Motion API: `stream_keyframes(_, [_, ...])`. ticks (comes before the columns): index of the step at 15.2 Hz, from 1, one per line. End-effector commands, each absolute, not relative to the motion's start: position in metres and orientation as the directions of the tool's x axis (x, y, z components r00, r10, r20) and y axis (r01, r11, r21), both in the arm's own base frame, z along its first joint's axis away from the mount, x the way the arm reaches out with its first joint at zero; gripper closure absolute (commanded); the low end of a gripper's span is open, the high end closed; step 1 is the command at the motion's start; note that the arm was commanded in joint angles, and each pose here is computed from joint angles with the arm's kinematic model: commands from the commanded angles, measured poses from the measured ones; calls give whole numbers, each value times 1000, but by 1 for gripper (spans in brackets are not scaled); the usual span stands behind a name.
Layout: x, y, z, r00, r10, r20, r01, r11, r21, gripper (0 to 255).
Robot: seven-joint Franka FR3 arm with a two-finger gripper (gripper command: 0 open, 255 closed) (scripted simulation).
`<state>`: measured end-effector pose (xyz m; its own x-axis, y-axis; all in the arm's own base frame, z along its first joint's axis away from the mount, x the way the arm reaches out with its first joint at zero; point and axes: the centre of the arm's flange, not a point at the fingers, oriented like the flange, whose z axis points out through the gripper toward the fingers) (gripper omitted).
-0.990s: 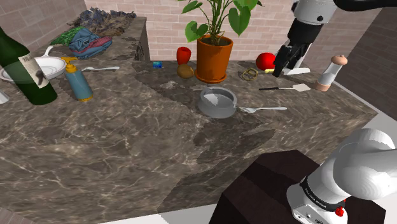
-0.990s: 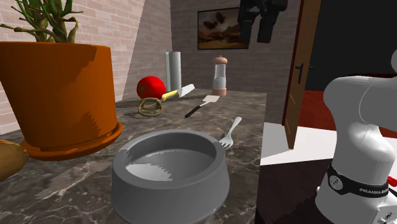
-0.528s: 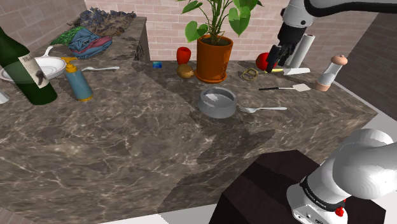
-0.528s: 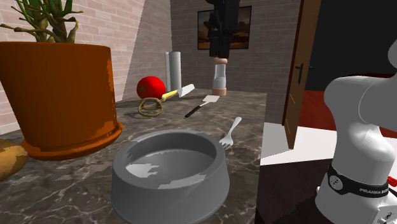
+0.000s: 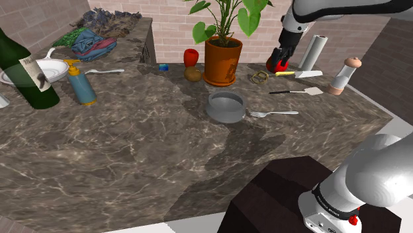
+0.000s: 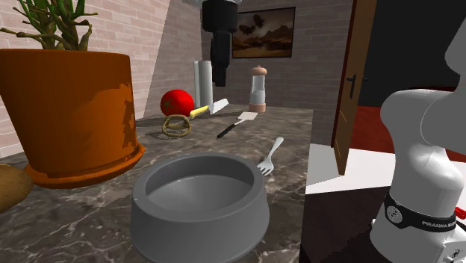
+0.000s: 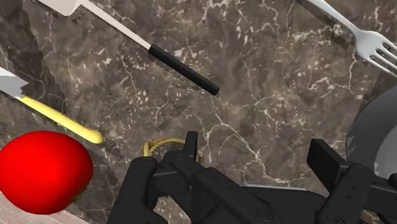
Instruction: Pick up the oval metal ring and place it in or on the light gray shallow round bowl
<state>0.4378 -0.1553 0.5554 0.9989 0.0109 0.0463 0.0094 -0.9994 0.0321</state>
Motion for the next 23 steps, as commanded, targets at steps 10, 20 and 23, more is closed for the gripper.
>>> stream_keyframes(10, [535,-254,505,998,54,42,53,-998,23,0])
stream_keyframes(20, [563,-280,454,997,65,41,64,-998,20,0])
stream_keyframes(23, [563,-280,451,997,65,41,64,-998,20,0])
